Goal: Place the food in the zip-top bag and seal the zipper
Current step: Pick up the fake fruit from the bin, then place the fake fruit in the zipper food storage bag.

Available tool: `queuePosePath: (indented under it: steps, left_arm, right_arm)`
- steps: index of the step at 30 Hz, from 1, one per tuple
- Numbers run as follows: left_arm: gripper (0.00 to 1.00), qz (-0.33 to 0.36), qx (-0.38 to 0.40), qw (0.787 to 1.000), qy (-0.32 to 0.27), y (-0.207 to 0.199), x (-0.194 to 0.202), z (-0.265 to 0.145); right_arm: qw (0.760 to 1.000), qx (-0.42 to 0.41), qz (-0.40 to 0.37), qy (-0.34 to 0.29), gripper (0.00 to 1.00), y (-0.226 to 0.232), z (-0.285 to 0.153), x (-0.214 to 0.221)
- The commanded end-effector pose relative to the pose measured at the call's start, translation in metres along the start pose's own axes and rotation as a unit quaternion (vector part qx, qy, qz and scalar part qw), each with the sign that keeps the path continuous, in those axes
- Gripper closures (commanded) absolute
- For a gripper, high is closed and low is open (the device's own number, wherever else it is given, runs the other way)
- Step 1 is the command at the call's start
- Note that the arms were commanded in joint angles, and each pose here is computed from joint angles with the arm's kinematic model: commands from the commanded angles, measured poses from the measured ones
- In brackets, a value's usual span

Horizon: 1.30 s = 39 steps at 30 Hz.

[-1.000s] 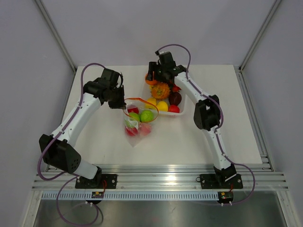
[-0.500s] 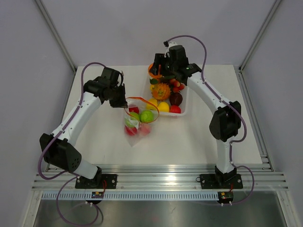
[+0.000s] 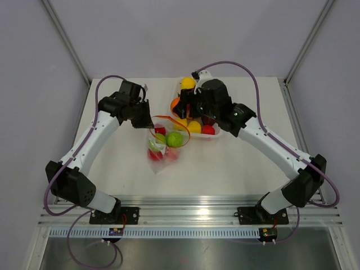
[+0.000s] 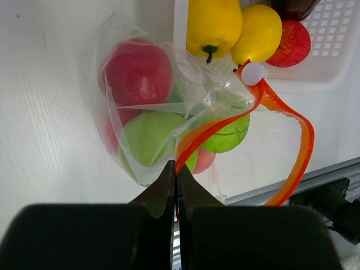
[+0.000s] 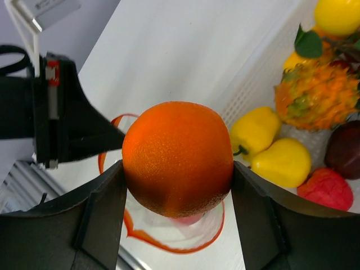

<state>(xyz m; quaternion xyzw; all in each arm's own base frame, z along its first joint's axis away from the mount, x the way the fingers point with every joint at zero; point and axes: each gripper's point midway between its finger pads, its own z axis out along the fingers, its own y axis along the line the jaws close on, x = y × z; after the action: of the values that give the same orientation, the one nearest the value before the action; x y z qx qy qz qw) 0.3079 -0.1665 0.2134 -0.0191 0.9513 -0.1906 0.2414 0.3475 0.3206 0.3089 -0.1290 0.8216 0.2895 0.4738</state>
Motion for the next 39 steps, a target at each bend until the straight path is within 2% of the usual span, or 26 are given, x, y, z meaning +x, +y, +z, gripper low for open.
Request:
queuePosePath:
  steps: [1, 10, 13, 15, 16, 17, 21, 26, 27, 29, 30, 31, 33, 34, 35, 36, 37, 38, 39]
  left_arm:
    - [1.00, 0.003, 0.035, 0.999, -0.028, -0.013, -0.008, -0.015]
    - [1.00, 0.001, 0.040, 0.999, -0.032, -0.012, -0.003, -0.020]
    - [1.00, 0.002, 0.039, 0.999, -0.032, -0.011, -0.001, -0.022]
    - [1.00, 0.002, 0.040, 0.999, -0.032, -0.011, 0.000, -0.022]
    - [1.00, 0.003, 0.042, 0.999, -0.032, -0.012, 0.000, -0.022]
    - [1.00, 0.002, 0.042, 0.999, -0.031, -0.012, 0.000, -0.022]
    - [1.00, 0.001, 0.043, 0.999, -0.030, -0.012, 0.002, -0.021]
    - [1.00, -0.001, 0.044, 0.998, -0.033, -0.012, 0.001, -0.022]
    - [1.00, 0.000, 0.047, 0.998, -0.033, -0.014, 0.000, -0.022]
    - [1.00, 0.000, 0.049, 0.998, -0.033, -0.015, -0.001, -0.023]
    - [1.00, 0.002, 0.051, 0.998, -0.033, -0.016, -0.001, -0.023]
    - [1.00, 0.004, 0.053, 0.998, -0.033, -0.016, -0.002, -0.023]
    - [1.00, 0.014, 0.057, 0.998, -0.037, -0.017, -0.003, -0.024]
    - [1.00, 0.019, 0.060, 0.997, -0.038, -0.018, -0.004, -0.024]
    - [1.00, 0.029, 0.065, 0.997, -0.038, -0.020, -0.004, -0.024]
    - [1.00, 0.032, 0.068, 0.996, -0.038, -0.021, -0.004, -0.024]
    - [1.00, 0.037, 0.072, 0.996, -0.039, -0.022, -0.004, -0.025]
    - [1.00, 0.040, 0.074, 0.996, -0.039, -0.022, -0.005, -0.025]
    - [1.00, 0.042, 0.077, 0.995, -0.037, -0.024, -0.004, -0.026]
  right_arm:
    - [0.999, -0.010, 0.034, -0.012, 0.47, 0.010, -0.024, 0.004]
    - [0.998, -0.006, 0.010, 0.055, 0.46, 0.039, -0.004, 0.058]
    - [0.997, 0.010, 0.005, 0.073, 0.45, 0.035, 0.006, 0.074]
    - [0.996, 0.010, 0.004, 0.089, 0.35, 0.035, 0.013, 0.084]
    - [0.996, 0.006, 0.000, 0.093, 0.25, 0.038, 0.014, 0.086]
    - [0.994, 0.010, -0.004, 0.106, 0.10, 0.038, 0.017, 0.094]
    - [0.994, 0.017, -0.022, 0.107, 0.00, 0.041, 0.012, 0.088]
    - [0.999, 0.015, -0.013, 0.043, 0.00, 0.042, -0.023, 0.050]
    - [0.999, 0.019, -0.009, 0.031, 0.02, 0.041, -0.028, 0.046]
    - [1.000, 0.023, -0.007, 0.016, 0.11, 0.035, -0.040, 0.042]
    - [0.999, 0.035, -0.008, 0.014, 0.16, 0.029, -0.042, 0.044]
    - [0.998, 0.050, -0.010, 0.021, 0.29, 0.022, -0.042, 0.050]
    - [0.997, 0.077, -0.008, 0.030, 0.42, 0.009, -0.038, 0.057]
    - [0.995, 0.088, -0.010, 0.039, 0.48, 0.004, -0.037, 0.061]
    - [0.994, 0.094, -0.014, 0.050, 0.49, 0.001, -0.031, 0.068]
    - [0.994, 0.090, -0.018, 0.057, 0.45, -0.002, -0.027, 0.068]
    - [0.993, 0.092, -0.022, 0.073, 0.29, -0.004, -0.019, 0.076]
    - [0.992, 0.093, -0.026, 0.083, 0.18, -0.007, -0.014, 0.078]
    - [0.992, 0.087, -0.034, 0.086, 0.12, -0.005, -0.010, 0.073]
